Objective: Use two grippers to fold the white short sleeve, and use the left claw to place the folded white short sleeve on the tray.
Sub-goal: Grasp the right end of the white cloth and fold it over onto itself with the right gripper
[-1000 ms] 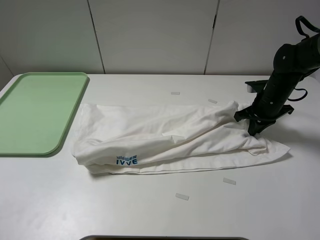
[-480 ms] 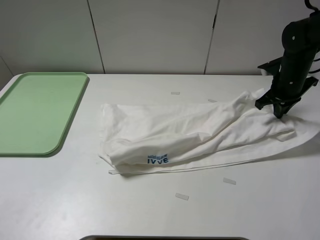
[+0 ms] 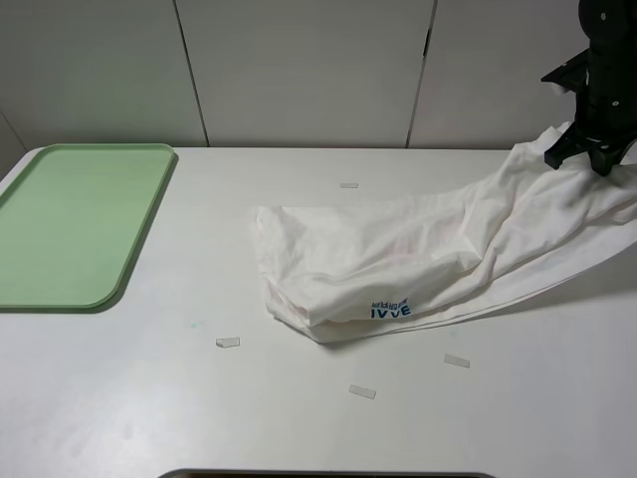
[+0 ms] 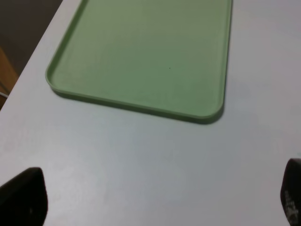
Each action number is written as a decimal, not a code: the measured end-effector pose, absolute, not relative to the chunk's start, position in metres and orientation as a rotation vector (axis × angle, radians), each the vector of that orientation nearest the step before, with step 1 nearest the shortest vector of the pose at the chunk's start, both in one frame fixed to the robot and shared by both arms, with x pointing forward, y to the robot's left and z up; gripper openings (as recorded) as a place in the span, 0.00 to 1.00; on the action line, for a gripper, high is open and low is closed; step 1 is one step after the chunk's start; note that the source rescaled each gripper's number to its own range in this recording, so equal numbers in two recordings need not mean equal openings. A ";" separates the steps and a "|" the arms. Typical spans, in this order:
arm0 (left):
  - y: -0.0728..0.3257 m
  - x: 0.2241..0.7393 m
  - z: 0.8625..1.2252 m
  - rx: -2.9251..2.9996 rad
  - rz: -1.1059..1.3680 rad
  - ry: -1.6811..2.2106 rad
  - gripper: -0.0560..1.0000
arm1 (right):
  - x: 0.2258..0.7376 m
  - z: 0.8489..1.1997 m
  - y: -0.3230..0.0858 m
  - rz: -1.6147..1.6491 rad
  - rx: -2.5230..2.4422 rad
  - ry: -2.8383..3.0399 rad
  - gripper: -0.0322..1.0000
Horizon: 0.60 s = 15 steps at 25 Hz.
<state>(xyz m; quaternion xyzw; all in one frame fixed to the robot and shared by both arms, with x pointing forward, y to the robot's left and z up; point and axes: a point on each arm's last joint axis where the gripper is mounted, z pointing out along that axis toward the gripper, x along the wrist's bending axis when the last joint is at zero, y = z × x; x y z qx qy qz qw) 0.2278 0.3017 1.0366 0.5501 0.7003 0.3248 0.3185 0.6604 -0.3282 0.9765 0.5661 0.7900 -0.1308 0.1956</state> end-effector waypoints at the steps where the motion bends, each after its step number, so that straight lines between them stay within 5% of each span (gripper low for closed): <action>1: 0.302 0.228 1.037 1.447 0.854 1.842 0.99 | 0.661 0.981 -0.328 -0.375 1.595 2.207 0.03; 5: 0.302 0.228 1.037 1.447 0.854 1.842 0.99 | 0.661 0.985 -0.320 -0.386 1.579 2.216 0.03; 15: 0.302 0.228 1.037 1.447 0.854 1.842 0.99 | 0.637 0.962 -0.223 -0.382 1.373 2.413 0.03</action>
